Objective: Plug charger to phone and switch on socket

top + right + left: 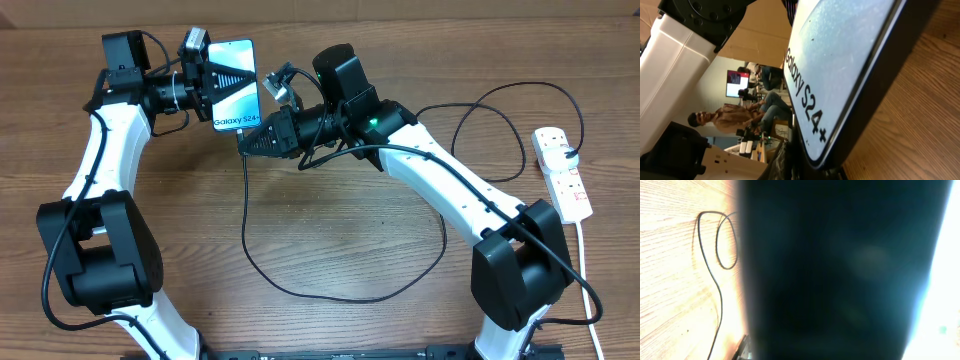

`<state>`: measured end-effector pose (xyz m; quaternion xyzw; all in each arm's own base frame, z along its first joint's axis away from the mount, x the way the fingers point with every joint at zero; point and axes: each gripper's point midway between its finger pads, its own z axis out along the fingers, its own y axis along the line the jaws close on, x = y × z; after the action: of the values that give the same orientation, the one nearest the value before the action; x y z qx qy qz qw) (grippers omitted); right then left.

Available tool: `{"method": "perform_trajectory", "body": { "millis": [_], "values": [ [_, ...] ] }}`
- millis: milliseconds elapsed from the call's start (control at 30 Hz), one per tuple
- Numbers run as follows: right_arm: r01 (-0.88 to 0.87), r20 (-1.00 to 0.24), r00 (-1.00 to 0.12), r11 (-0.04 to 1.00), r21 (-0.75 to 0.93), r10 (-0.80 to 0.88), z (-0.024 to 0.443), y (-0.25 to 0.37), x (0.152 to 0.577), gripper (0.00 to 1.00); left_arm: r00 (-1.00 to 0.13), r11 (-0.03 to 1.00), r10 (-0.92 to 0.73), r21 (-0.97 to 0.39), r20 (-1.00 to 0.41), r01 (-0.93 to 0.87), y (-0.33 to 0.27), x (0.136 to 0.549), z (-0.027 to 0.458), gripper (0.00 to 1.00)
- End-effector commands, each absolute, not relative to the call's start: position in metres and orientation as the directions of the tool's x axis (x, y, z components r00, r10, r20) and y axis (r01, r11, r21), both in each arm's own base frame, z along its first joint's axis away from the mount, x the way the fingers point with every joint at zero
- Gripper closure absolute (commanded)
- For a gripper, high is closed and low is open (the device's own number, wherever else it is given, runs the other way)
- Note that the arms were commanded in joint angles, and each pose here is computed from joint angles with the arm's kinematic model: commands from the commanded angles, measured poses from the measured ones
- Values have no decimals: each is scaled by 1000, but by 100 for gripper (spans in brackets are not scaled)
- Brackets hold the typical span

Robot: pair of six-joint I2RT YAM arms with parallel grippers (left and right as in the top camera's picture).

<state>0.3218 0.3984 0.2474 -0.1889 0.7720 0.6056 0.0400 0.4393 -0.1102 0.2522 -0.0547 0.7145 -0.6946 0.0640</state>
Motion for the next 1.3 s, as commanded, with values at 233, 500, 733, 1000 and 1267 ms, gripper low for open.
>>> {"method": "perform_trajectory", "body": {
  "millis": [233, 500, 733, 1000, 1267],
  "values": [
    [-353, -307, -920, 173, 920, -244, 258, 398, 321, 96, -992, -5, -127, -1000, -8, 8, -115, 431, 267, 96],
    [-348, -305, -925, 185, 919, -228, 258, 398, 324, 96, -993, -7, -118, -1000, 4, -3, -119, 430, 267, 96],
    [-347, -304, -926, 185, 920, -226, 258, 399, 324, 96, -993, -7, -114, -1000, 2, -1, -121, 429, 267, 96],
    [-324, -281, -934, 191, 927, -222, 258, 398, 325, 96, -993, -7, -115, -1000, 3, -2, -121, 429, 267, 96],
    [-304, -258, -940, 203, 931, -223, 255, 397, 324, 96, -993, -7, -115, -1000, 3, -2, -121, 429, 267, 96]
  ]
}}
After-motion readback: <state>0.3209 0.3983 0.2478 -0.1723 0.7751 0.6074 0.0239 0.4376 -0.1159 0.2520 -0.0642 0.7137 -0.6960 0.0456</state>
